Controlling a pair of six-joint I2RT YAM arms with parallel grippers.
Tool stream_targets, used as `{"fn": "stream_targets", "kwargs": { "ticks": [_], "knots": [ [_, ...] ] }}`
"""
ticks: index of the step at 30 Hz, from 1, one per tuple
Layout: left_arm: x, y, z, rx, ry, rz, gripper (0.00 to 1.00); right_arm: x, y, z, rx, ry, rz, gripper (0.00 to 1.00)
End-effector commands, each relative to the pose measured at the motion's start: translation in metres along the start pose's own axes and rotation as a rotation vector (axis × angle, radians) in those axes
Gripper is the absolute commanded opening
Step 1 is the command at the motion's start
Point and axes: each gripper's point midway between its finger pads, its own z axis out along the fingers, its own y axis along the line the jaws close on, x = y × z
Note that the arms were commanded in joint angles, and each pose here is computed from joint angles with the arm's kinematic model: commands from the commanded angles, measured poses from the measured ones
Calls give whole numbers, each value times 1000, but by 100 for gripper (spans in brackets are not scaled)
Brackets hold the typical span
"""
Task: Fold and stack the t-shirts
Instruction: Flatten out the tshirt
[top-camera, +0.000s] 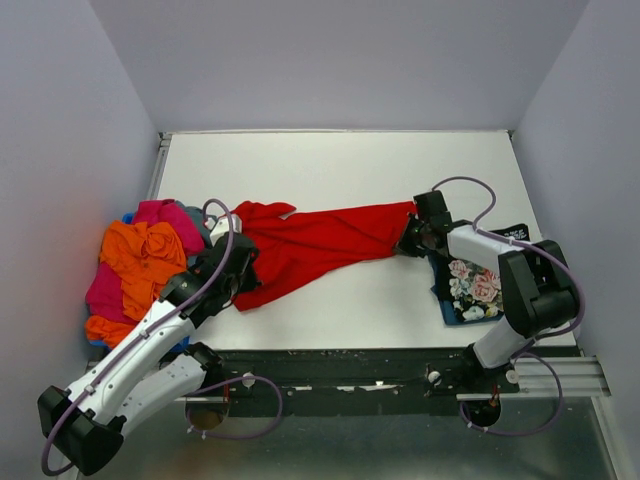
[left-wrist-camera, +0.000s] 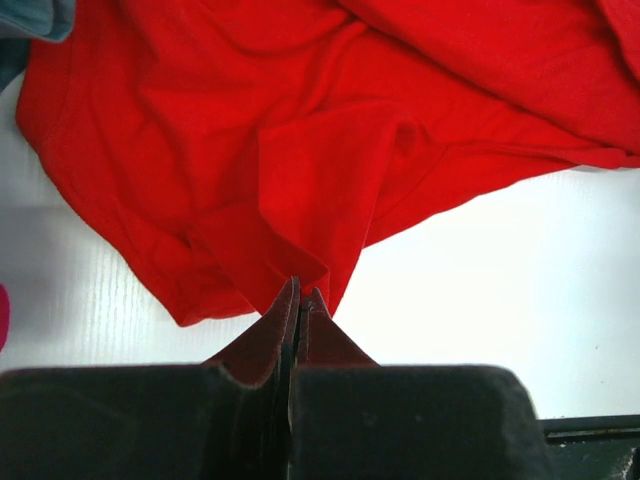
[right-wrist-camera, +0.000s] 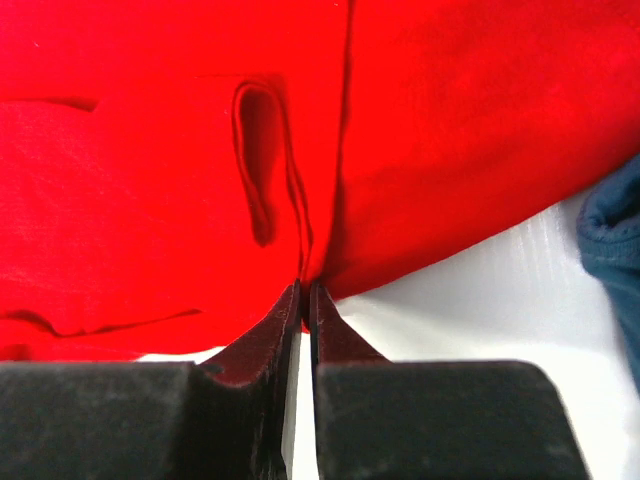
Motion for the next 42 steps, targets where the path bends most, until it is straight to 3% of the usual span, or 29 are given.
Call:
{"fn": "stream_targets", "kwargs": {
  "ticks": [1, 9, 12, 18, 24, 29, 33, 34, 36, 37, 39, 42],
  "knots": [
    [4, -1, -13, 14, 45, 7, 0, -17, 17, -14, -19, -34, -9, 1],
    [55, -17, -2, 65, 223, 18, 0, -48, 38, -26, -18, -85, 4, 1],
    [58, -18, -9, 62, 227, 24, 0, -64, 46, -27, -9, -115, 10, 1],
    [18, -4, -37, -7, 91, 38, 0, -119, 71, -26, -15, -173, 45, 1],
    [-48, 27, -72, -163, -171, 37, 0, -183, 96, -19, -50, -210, 89, 1],
    [-94, 52, -95, -339, -331, 44, 0, -201, 109, -9, -60, -207, 90, 1],
    [-114, 51, -94, -358, -402, 50, 0, -217, 113, 1, -59, -189, 94, 1],
    [-117, 54, -91, -383, -411, 49, 0, -218, 114, 2, -58, -183, 79, 5],
    [-122, 66, -84, -448, -408, 53, 0, -212, 110, 2, -43, -158, 68, 46],
    [-124, 72, -79, -478, -396, 51, 0, -205, 107, 2, -48, -147, 56, 53],
    [-131, 83, -74, -512, -394, 32, 0, -189, 97, -8, -46, -143, 59, 58],
    [-139, 78, -63, -453, -399, 28, 0, -147, 71, -15, -42, -118, 77, 55]
  ]
}}
